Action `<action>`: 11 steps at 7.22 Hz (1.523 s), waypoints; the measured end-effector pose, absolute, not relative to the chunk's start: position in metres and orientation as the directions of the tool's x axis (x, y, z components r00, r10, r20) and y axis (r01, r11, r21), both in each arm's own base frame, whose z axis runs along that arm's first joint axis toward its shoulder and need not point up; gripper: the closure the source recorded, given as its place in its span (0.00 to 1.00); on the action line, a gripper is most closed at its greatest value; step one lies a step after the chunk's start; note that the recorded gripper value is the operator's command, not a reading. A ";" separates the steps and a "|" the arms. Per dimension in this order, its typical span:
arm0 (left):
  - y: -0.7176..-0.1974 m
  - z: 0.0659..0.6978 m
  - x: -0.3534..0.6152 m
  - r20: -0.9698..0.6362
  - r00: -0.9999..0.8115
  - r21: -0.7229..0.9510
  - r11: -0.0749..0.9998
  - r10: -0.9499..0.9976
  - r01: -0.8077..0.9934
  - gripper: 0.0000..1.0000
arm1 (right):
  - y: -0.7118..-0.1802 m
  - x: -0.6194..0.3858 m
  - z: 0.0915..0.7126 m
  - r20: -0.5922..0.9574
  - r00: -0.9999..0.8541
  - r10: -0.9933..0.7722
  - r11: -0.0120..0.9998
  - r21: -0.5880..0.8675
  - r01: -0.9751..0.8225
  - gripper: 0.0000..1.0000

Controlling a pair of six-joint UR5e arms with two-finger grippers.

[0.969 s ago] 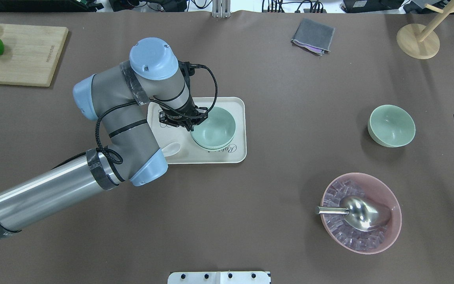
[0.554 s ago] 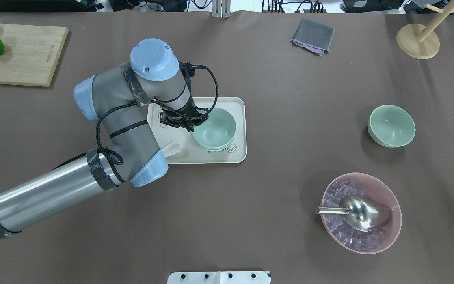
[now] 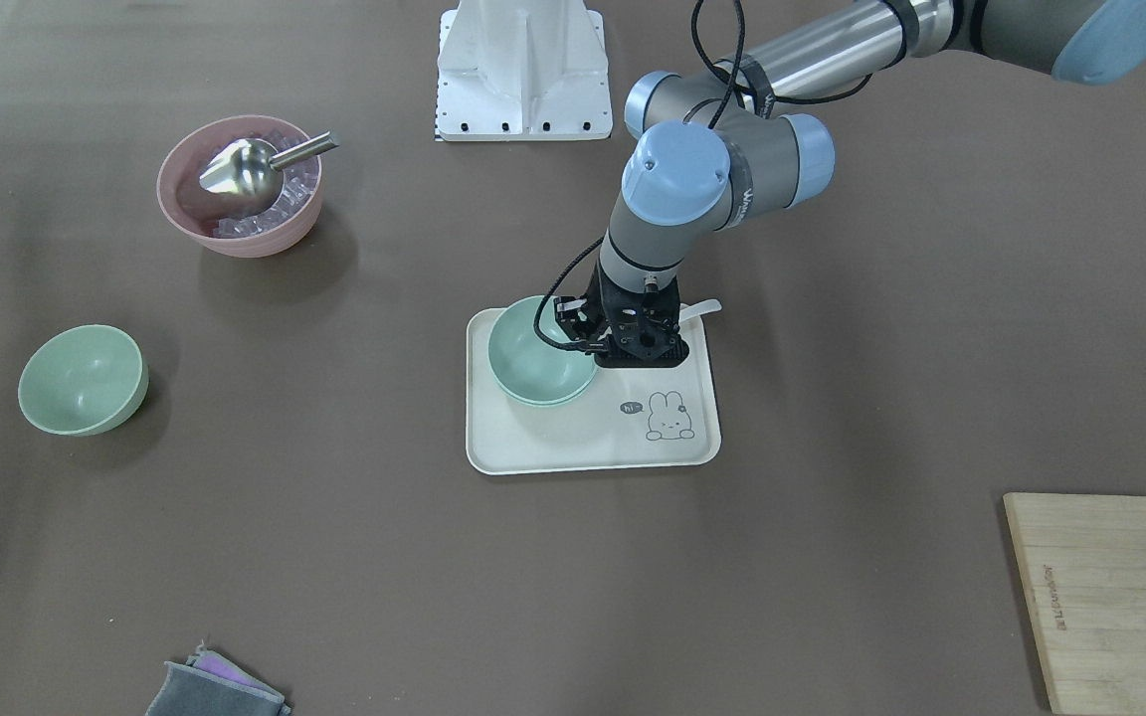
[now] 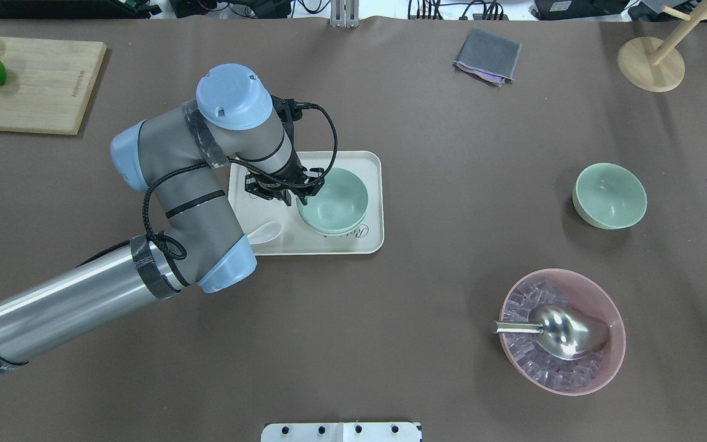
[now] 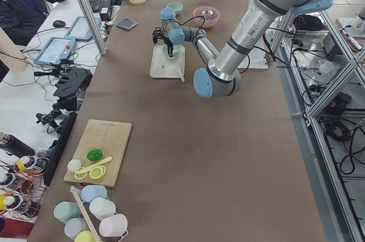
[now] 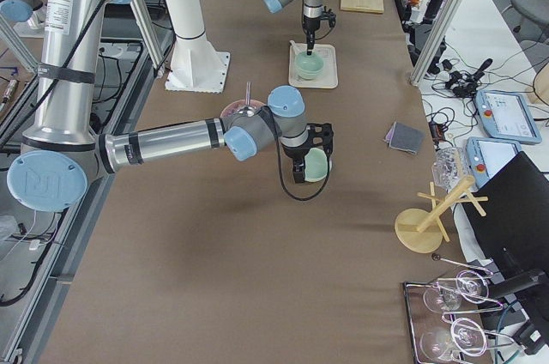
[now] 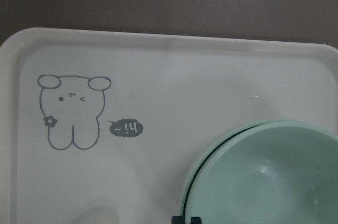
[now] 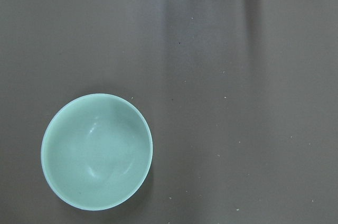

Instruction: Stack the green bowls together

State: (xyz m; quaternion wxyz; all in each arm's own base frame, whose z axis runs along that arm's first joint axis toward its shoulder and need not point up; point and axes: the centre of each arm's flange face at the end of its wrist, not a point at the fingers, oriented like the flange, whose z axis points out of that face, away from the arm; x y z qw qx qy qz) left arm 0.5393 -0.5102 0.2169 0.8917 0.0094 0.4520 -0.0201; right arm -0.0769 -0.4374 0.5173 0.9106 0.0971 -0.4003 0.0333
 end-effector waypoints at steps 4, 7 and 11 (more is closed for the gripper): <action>-0.504 0.188 0.512 -0.835 0.550 0.030 0.998 -0.007 0.058 0.03 | -0.438 -0.077 0.517 0.736 0.677 -0.019 0.979 0.152 -0.137 0.00; -0.488 0.163 0.430 -0.784 0.621 0.054 0.997 0.014 0.046 0.02 | -0.442 -0.081 0.507 0.736 0.675 -0.043 0.975 0.177 -0.131 0.00; -0.512 0.266 0.207 -0.597 0.772 0.240 0.967 0.217 -0.087 0.02 | -0.449 -0.085 0.490 0.733 0.677 -0.067 0.967 0.215 -0.136 0.00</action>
